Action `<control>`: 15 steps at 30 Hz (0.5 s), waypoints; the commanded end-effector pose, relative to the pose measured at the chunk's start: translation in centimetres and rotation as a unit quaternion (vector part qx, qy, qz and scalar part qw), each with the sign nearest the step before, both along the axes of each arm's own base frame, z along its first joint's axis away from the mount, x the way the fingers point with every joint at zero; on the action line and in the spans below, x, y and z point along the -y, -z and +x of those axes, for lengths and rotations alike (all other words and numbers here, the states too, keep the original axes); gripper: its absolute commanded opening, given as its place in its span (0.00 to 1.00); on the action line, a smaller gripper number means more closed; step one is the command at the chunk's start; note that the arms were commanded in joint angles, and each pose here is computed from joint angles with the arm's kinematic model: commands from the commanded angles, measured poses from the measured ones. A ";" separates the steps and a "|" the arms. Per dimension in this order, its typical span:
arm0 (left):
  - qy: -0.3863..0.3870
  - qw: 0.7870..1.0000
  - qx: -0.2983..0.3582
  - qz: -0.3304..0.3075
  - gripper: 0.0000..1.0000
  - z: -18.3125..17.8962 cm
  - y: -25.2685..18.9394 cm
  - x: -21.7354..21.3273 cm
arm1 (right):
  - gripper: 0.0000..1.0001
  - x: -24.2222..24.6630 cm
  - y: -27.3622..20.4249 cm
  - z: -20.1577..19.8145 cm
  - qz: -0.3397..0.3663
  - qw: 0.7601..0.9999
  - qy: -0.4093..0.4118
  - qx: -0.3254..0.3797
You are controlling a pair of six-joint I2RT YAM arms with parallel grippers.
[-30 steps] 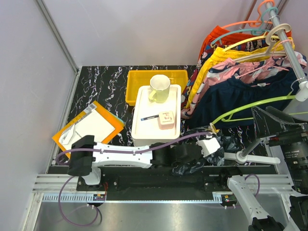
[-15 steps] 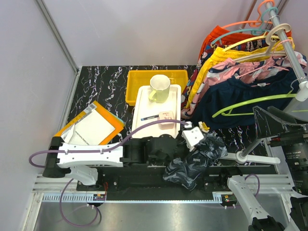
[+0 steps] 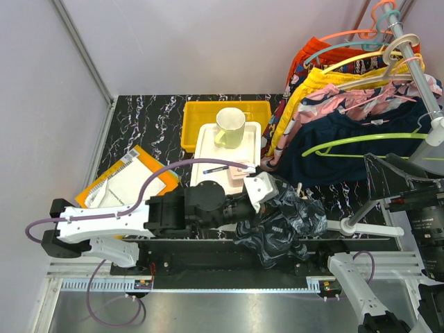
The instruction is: Remove the shorts from the hanger
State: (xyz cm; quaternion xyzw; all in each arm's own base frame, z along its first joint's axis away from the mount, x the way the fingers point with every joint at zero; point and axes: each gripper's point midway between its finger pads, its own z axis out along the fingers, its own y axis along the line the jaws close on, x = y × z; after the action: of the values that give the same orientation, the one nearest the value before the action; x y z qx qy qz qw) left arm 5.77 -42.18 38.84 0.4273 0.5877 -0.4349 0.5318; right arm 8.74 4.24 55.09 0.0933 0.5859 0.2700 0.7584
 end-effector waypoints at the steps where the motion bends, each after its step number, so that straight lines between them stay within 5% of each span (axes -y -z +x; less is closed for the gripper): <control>1: 0.035 0.991 0.027 -0.125 0.00 -1.4 -10.1 -2.3 | 0.77 0.1 -0.8 -0.3 0.002 1.000 0.002 0.012; 15: 0.082 0.972 0.074 -0.208 0.00 -3.1 -19.8 -4.6 | 0.77 0.6 -2.3 -1.9 0.003 0.999 0.011 0.037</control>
State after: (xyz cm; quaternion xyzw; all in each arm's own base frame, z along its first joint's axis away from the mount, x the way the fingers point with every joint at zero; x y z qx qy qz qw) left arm 3.19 -39.46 52.80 0.4094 0.4697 -0.5307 0.5746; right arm 7.23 4.02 56.47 0.0898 0.5667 0.2731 0.7721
